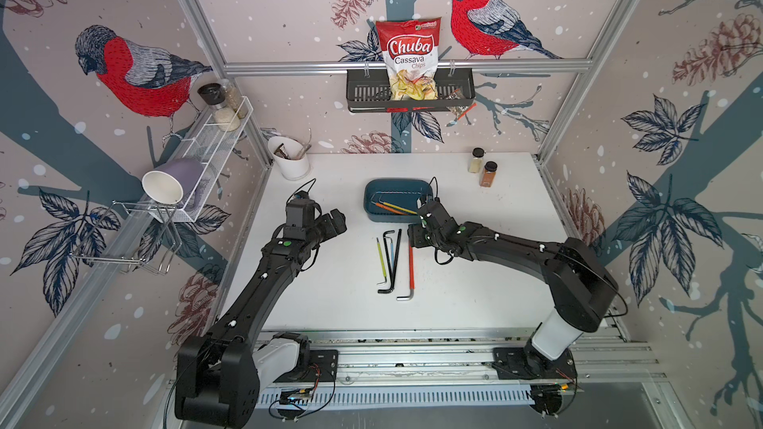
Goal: Put the hex key on the desktop into the storage box
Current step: Pick up the Allen key from the center of the board.
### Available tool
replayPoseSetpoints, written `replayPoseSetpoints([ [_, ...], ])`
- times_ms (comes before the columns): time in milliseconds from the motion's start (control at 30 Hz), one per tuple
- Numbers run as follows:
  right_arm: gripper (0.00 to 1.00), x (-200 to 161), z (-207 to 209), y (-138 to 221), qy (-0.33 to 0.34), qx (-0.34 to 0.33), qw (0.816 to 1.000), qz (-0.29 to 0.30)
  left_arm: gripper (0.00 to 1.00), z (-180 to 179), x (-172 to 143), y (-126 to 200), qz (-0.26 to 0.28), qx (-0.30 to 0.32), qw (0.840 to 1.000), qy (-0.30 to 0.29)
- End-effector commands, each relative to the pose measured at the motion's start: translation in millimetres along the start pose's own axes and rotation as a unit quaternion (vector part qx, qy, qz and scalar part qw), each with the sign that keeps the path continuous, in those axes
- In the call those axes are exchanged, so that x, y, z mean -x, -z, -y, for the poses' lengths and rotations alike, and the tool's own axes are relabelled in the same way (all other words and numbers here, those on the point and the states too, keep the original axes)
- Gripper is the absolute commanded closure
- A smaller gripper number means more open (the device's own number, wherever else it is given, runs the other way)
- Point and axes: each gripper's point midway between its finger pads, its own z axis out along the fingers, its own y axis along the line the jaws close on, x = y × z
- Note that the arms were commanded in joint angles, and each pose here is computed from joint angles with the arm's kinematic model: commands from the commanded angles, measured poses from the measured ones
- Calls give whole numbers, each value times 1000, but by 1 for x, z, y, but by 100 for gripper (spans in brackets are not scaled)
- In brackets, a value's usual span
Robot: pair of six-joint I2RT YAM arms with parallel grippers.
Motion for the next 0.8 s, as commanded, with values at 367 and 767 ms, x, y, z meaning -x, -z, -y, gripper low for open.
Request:
replayPoseSetpoints([
  [367,28,-11,-5,0,-79,-4,997,2,4,-2,10,13,29,9,1000,4],
  [767,28,-34,-15,-19,-89,-39,995,-36,4,9,-4,-2,-26,-29,999,4],
])
